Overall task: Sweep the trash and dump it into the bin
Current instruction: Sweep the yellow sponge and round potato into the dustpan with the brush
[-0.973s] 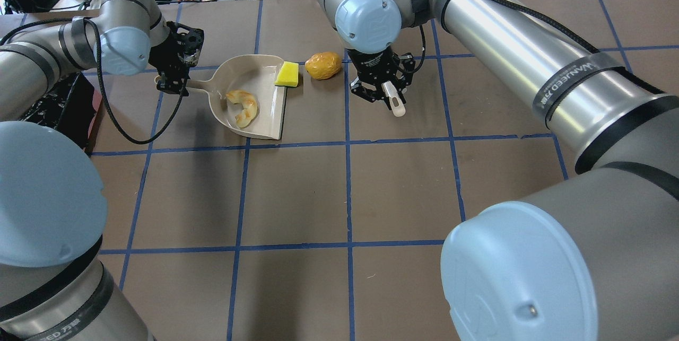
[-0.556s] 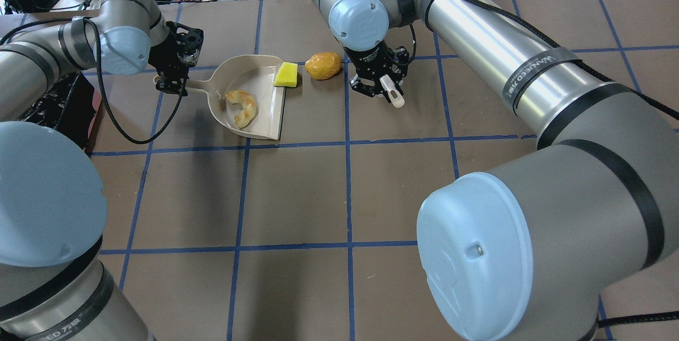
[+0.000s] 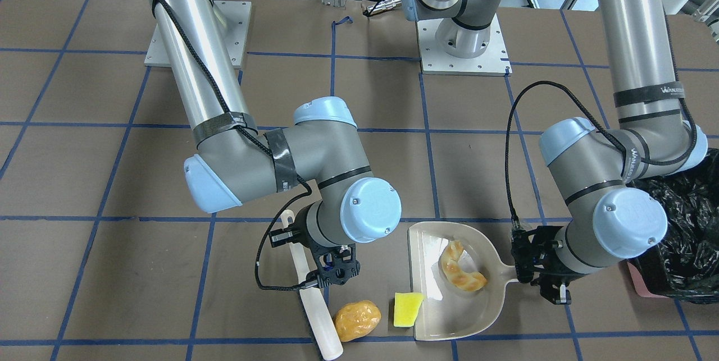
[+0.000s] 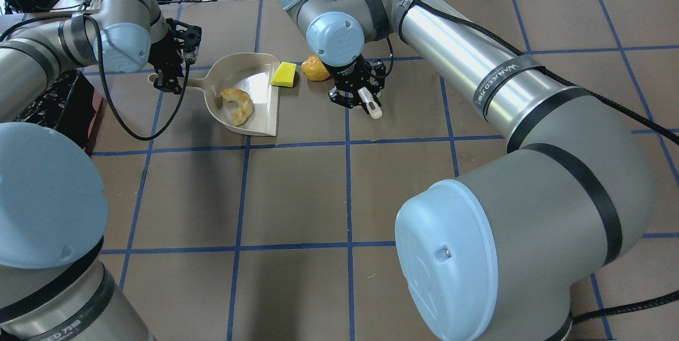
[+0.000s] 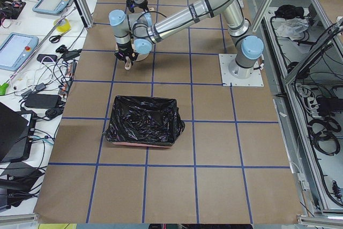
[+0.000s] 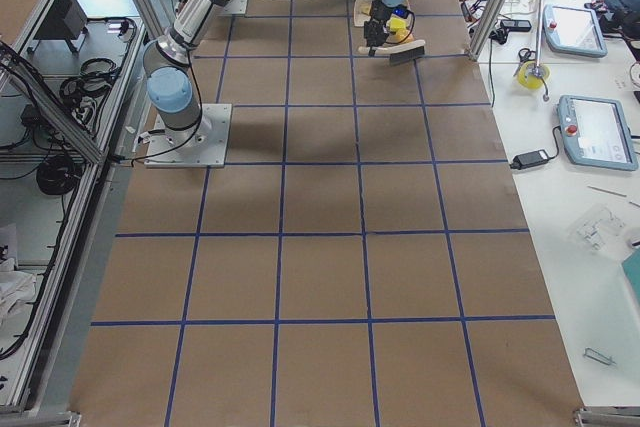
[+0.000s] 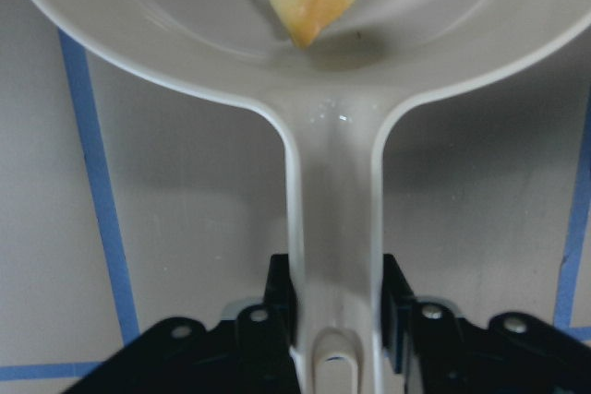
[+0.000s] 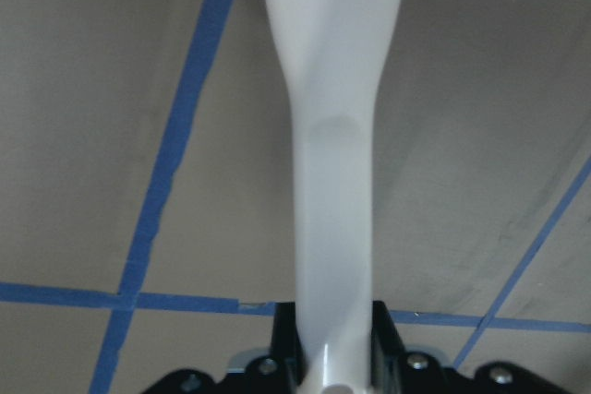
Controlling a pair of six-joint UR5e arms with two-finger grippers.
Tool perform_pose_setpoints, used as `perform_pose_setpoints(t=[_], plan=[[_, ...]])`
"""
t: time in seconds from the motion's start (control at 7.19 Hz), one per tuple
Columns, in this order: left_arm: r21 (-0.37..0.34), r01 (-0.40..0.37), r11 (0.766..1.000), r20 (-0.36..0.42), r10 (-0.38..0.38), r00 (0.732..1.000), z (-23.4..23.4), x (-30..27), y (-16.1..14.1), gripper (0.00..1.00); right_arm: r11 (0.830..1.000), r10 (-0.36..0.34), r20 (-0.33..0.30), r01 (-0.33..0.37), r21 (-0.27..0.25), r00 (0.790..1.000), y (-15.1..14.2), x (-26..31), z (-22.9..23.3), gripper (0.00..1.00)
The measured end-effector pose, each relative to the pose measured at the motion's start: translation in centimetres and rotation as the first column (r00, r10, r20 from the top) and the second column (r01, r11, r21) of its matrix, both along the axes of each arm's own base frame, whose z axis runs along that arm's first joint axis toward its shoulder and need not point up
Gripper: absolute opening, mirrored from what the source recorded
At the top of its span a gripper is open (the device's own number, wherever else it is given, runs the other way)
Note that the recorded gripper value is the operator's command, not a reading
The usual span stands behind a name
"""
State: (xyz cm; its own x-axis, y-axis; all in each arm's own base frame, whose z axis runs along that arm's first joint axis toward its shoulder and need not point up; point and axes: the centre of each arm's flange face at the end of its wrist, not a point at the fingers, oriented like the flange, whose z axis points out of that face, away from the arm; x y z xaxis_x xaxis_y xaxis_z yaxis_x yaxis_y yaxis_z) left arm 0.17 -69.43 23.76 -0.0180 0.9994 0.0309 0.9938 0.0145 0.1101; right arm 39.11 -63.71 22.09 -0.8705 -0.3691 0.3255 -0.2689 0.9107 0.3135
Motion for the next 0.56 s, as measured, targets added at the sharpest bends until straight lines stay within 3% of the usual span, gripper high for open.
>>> perform_pose_setpoints(t=[0.56], plan=[[0.007, -0.015, 1.0, 0.023, 0.015, 1.0, -0.2, -0.3, 0.3, 0.04, 0.998, -0.063, 0.054, 0.064, -0.016, 0.997, 2.4, 4.3, -0.8, 0.0]])
